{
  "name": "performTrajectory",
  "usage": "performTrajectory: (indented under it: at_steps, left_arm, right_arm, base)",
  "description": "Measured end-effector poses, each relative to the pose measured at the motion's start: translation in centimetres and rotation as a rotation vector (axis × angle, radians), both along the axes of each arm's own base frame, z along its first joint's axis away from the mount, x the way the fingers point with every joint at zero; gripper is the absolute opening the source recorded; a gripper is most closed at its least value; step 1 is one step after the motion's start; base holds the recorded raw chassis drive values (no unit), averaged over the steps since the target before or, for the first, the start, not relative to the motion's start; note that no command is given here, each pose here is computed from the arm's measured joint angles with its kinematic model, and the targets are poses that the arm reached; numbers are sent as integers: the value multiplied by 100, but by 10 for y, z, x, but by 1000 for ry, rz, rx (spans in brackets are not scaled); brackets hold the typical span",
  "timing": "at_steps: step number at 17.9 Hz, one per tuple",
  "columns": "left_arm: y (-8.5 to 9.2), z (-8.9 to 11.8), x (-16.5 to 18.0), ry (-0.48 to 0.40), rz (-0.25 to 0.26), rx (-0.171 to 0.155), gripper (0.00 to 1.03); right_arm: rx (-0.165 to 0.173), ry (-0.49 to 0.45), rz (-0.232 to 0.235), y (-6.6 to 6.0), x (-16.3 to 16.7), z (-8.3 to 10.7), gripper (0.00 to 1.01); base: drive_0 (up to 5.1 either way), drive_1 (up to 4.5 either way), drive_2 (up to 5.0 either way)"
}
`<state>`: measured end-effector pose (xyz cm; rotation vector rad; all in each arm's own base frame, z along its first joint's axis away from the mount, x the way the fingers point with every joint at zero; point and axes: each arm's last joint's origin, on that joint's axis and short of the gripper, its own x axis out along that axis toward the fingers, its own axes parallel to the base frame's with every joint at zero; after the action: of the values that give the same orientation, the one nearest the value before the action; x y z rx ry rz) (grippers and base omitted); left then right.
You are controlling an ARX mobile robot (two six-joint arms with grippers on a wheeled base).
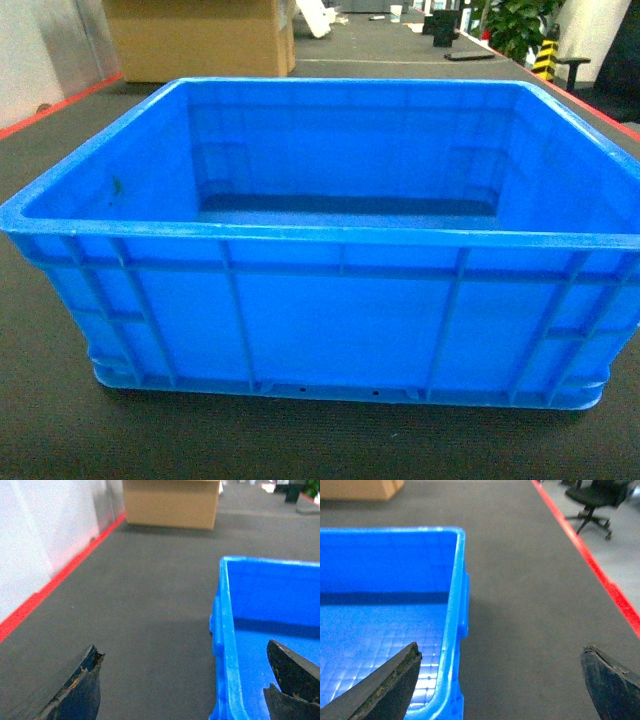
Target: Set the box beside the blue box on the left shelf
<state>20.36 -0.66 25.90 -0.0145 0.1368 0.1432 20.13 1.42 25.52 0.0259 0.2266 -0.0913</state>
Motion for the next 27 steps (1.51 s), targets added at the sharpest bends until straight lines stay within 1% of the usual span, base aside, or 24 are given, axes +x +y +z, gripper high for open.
performTrajectory:
  at_steps: [1,2,3,4,5,6,7,8,9,10,11,12,13,14,15,16,18,20,21,22,24,25,26,27]
  left_arm:
    - [-6,1,31,105,-33,3,98]
    - [-10,-6,56,201,-45,7,98]
    - [-14,-13,81,283,-45,2,98]
    - [-18,-17,98,338,-50,-5,98]
    - [-21,-20,112,373,-50,-19,98]
    - [-23,-25,122,405,-48,-38,98]
    - [-25,-32,130,436,-35,-35,98]
    - [-28,-38,135,463,-34,-46,98]
    - [-31,-42,139,494,-41,-59,98]
    - [-33,-45,141,515,-39,-70,98]
    - [-36,-47,144,543,-32,-76,98]
    - [-36,-49,147,550,-18,-80,98]
    - [-38,-51,150,576,-6,-68,93]
    - [-40,-54,149,604,-10,-59,82]
    - [-41,-56,148,622,-17,-59,73]
    - [-42,-56,147,627,-16,-55,64]
    - [-43,-56,146,652,-23,-54,46]
    - [-49,-54,144,640,-43,-50,22]
    - [-51,-51,141,630,-68,-43,14]
    - [-49,-48,136,614,-88,-57,9]
    - [-50,-45,115,533,-85,-27,9]
    - [-51,-43,106,511,-87,-20,9]
    - [-51,-40,98,488,-89,-22,9]
    - [-52,-34,82,444,-83,-14,9]
  right_arm:
    - [24,83,39,4,27,0,98]
    - [44,152,53,9,56,-3,98]
    - [63,207,73,14,76,-6,98]
    - [85,253,79,18,93,-11,98]
    - [104,283,71,20,107,-19,98]
    - [115,316,60,21,118,-30,98]
    - [123,365,46,22,126,-45,98]
    - [132,398,36,23,129,-54,98]
    - [130,421,28,24,129,-58,98]
    - [136,435,29,27,131,-59,98]
    - [136,436,34,29,132,-58,98]
    - [139,435,43,33,132,-58,98]
    - [138,440,45,34,132,-59,96]
    - [134,452,48,36,132,-61,85]
    - [130,456,50,36,132,-62,76]
    - [122,464,53,38,132,-61,65]
    - [109,467,51,38,133,-60,47]
    - [102,470,50,38,133,-60,25]
    - [94,466,37,37,133,-60,14]
    - [100,458,45,36,132,-58,10]
    - [106,432,49,37,114,-60,10]
    - [104,409,46,37,106,-58,10]
    - [103,394,50,38,100,-56,10]
    - [99,354,50,40,87,-50,10]
  base:
    - [0,0,0]
    - [0,0,0]
    - [0,0,0]
    - [0,0,0]
    - [0,0,0]
    - [0,0,0]
    - [0,0,0]
    - [0,0,0]
    - [0,0,0]
    - [0,0,0]
    - [0,0,0]
    - [0,0,0]
    - [0,0,0]
    - [0,0,0]
    - [0,0,0]
    - [0,0,0]
    - [0,0,0]
    - [0,0,0]
    - [0,0,0]
    - [0,0,0]
    - [0,0,0]
    - [0,0,0]
    - [0,0,0]
    - [0,0,0]
